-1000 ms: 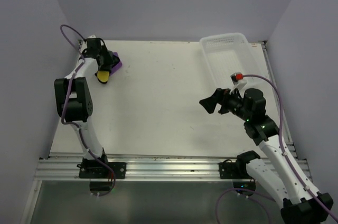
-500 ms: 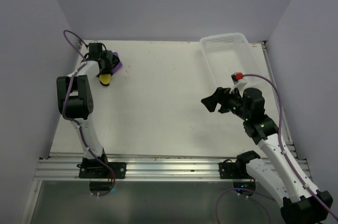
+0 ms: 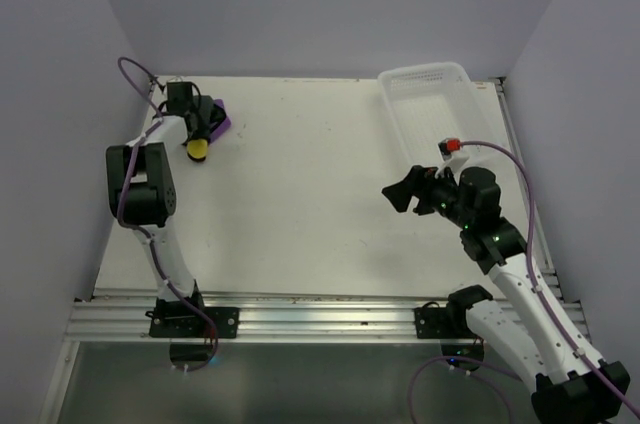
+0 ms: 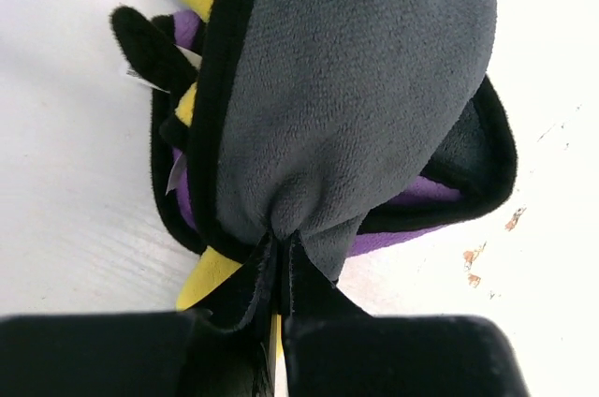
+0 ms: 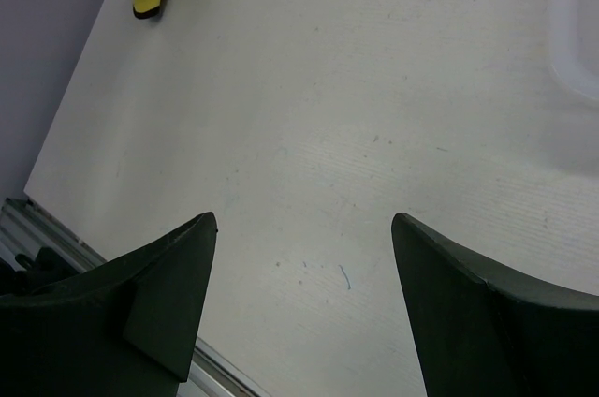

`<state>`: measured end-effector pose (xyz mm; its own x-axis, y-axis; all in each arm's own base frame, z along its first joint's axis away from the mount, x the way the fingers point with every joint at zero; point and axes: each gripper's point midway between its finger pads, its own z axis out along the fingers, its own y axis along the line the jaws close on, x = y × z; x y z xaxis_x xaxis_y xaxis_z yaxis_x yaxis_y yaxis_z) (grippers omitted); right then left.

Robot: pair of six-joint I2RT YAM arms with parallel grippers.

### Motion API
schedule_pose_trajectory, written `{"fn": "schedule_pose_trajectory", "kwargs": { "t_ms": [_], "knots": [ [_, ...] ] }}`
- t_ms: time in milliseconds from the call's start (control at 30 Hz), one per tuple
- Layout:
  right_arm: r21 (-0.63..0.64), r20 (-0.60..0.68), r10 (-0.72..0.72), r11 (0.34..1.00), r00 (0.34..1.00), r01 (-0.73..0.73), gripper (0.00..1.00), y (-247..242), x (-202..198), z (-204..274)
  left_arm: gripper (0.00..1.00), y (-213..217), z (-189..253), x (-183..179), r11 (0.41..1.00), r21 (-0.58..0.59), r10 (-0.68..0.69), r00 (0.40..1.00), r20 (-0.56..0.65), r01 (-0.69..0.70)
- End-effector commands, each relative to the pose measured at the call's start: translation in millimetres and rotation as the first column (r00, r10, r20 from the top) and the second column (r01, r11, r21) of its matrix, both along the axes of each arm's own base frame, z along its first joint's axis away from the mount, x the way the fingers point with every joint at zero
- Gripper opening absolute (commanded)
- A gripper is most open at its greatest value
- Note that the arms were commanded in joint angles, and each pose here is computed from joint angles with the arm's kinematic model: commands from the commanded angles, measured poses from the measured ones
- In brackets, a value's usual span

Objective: Roll the towels
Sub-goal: Grab a towel with the left arm

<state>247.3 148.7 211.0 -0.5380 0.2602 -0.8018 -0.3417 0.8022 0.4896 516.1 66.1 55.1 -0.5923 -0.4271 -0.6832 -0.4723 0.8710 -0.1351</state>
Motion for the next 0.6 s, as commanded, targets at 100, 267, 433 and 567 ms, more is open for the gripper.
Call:
{"fn": "schedule_pose_trajectory", "kwargs": {
  "t_ms": [100,267,433,567],
  "knots": [
    [0.001,0.048,-0.029,1.0,0.998,0.029,0.79,-5.4,1.3,12.8,0.0,24.0,83.6,1.9,0.994,0.039,0.095,0.98,0.177,-0.104],
    [0.002,0.049,-0.031,1.0,0.998,0.031,0.79,-6.2,-1.3,16.2,0.0,29.3,152.6,0.7,0.99,0.027,0.119,0.94,0.32,-0.135],
    [0.008,0.069,-0.031,1.0,0.997,0.03,0.8,-7.2,-4.0,24.7,0.0,19.0,211.7,-9.4,0.994,-0.008,0.098,0.898,0.428,-0.105],
    [0.005,0.058,-0.031,1.0,0.998,0.031,0.81,-8.4,-7.9,26.7,0.0,-13.6,263.3,-46.8,0.996,-0.09,0.042,0.825,0.564,0.011]
  ]
}}
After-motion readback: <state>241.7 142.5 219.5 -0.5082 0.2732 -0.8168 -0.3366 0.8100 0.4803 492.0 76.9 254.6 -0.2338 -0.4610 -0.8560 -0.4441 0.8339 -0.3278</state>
